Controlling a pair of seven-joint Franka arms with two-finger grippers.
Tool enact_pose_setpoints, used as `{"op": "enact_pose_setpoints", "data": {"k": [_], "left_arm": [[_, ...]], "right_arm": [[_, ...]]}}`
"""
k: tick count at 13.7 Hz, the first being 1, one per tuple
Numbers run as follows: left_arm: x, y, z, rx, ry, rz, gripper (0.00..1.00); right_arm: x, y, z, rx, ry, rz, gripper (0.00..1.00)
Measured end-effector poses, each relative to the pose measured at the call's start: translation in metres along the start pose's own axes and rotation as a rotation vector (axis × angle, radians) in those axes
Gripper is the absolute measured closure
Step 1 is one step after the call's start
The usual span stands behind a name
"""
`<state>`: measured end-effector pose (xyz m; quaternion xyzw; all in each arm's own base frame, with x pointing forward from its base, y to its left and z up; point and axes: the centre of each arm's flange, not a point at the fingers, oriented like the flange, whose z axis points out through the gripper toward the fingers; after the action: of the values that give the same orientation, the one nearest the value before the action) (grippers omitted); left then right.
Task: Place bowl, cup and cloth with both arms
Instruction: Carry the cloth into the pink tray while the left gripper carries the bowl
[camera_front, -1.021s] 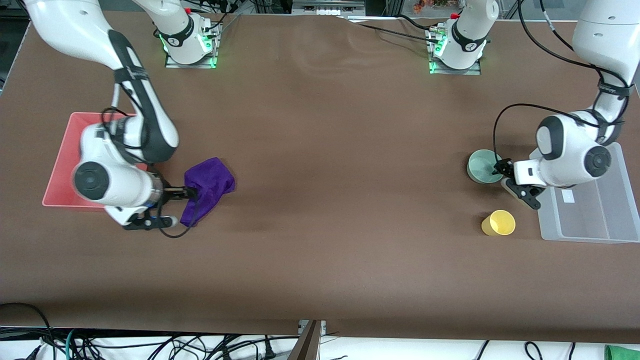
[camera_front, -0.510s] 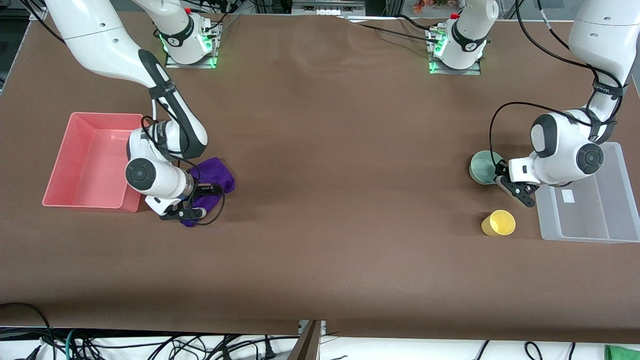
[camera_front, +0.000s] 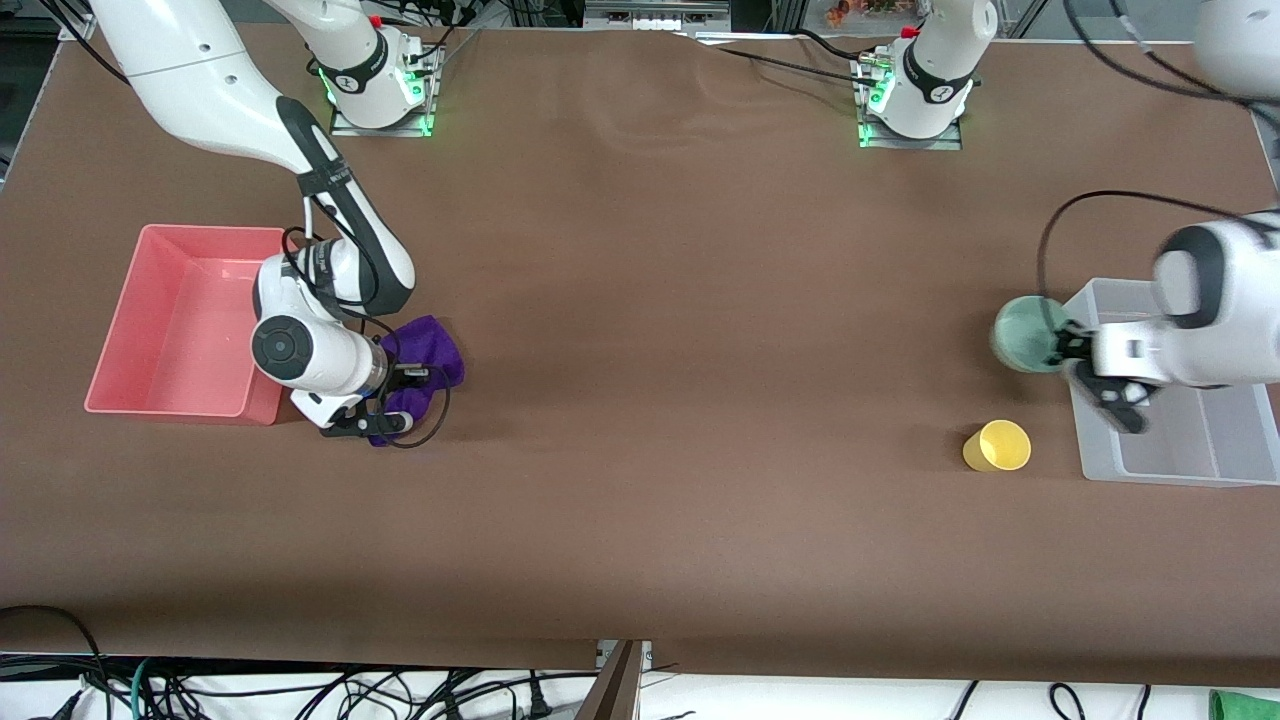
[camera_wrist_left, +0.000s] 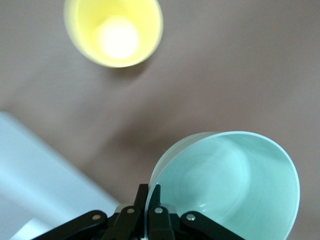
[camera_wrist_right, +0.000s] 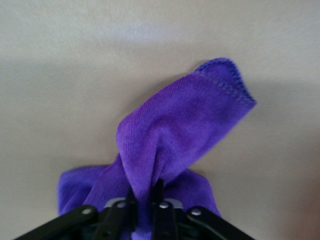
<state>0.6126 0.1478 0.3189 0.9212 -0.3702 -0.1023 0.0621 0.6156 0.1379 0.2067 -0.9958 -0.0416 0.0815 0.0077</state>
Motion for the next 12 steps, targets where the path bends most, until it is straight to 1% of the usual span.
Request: {"op": "enact_pose_setpoints", "data": {"k": [1, 2, 3, 4, 5, 6, 7, 9, 10, 12], "left_arm": [[-0.014, -0.016, -0.023, 0.047, -0.022, 0.017, 0.96], [-0.031, -0.031, -0.035, 0.084, -0.045, 0.038, 0.96], [-0.048, -0.048, -0.038, 0.104, -0.061, 0.070, 0.96], [-0.064, -0.068, -0.034, 0.119, -0.068, 0.120, 0.96], [-0.076, -0.088, -0.023, 0.125, -0.066, 0.172, 0.96], [-0.085, -0.105, -0.008, 0.122, -0.062, 0.198, 0.96], [-0.092, -0.120, 0.010, 0.120, -0.056, 0.208, 0.92], [-0.092, -0.131, 0.028, 0.117, -0.047, 0.217, 0.74], [-0.085, -0.129, 0.023, 0.121, -0.036, 0.225, 0.63], [-0.055, -0.112, -0.008, 0.111, 0.004, 0.228, 0.42]], "right_arm": [[0.001, 0.006, -0.022, -0.017, -0.014, -0.005, 0.91], [0.000, 0.018, -0.053, -0.044, -0.044, -0.015, 0.91], [-0.004, 0.039, -0.087, -0.066, -0.087, -0.027, 0.91], [-0.011, 0.070, -0.121, -0.079, -0.134, -0.041, 0.91], [-0.021, 0.110, -0.151, -0.082, -0.169, -0.060, 0.91], [-0.033, 0.156, -0.173, -0.079, -0.190, -0.078, 0.91], [-0.047, 0.206, -0.187, -0.073, -0.202, -0.095, 0.91], [-0.076, 0.298, -0.189, -0.058, -0.222, -0.119, 0.91], [-0.088, 0.327, -0.182, -0.049, -0.236, -0.116, 0.91], [-0.098, 0.348, -0.157, -0.040, -0.255, -0.103, 0.91]]}}
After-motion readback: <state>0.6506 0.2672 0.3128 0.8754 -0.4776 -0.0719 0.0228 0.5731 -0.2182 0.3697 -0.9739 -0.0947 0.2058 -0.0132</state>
